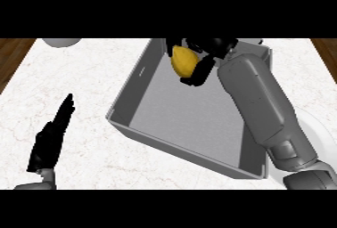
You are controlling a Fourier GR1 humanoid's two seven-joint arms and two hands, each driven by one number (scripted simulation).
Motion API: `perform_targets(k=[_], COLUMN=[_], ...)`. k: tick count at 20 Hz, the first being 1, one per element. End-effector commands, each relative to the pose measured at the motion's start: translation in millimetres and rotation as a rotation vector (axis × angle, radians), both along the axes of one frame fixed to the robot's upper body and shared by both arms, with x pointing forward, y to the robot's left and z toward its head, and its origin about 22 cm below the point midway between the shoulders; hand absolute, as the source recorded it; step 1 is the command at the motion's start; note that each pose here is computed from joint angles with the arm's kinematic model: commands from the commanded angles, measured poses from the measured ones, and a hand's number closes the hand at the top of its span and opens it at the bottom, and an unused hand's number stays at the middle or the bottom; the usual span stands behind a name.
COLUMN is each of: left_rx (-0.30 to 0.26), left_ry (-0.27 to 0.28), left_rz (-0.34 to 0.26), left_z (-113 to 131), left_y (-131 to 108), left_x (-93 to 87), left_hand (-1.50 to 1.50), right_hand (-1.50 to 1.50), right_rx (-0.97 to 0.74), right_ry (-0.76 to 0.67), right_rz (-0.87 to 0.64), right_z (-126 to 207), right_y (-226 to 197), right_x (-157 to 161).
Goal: Pick the lemon from the plate and place it in the cardboard box
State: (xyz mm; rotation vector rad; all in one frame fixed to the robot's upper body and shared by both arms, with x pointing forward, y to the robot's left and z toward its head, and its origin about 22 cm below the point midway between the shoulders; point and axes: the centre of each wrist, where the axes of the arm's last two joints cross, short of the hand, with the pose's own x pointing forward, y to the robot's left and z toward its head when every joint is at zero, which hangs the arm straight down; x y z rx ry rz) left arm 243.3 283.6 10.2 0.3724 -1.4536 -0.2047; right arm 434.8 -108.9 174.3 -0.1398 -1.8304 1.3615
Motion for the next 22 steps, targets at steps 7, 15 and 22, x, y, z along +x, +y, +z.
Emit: perform_targets(k=[7,15,22], left_rx=[-0.006,-0.014,0.003], left_ry=[0.000,0.006,-0.017], left_rz=[-0.015,-0.036,-0.016], left_z=[7.3,-6.4,-6.7], left_y=[-11.9,-1.8,-8.0], left_x=[15.1,-9.5,4.6], left_hand=[0.00,0.00,0.00], right_hand=[-1.50,-1.50,-1.50], right_rx=[-0.054,0.275,0.610], right_ry=[0.116,0.192,0.292], right_rz=[-0.105,-0.142,-0.235], right_z=[-61.3,-66.4,-39.3], right_y=[38.3,26.6,9.8], right_x=[3.6,7.4,24.4])
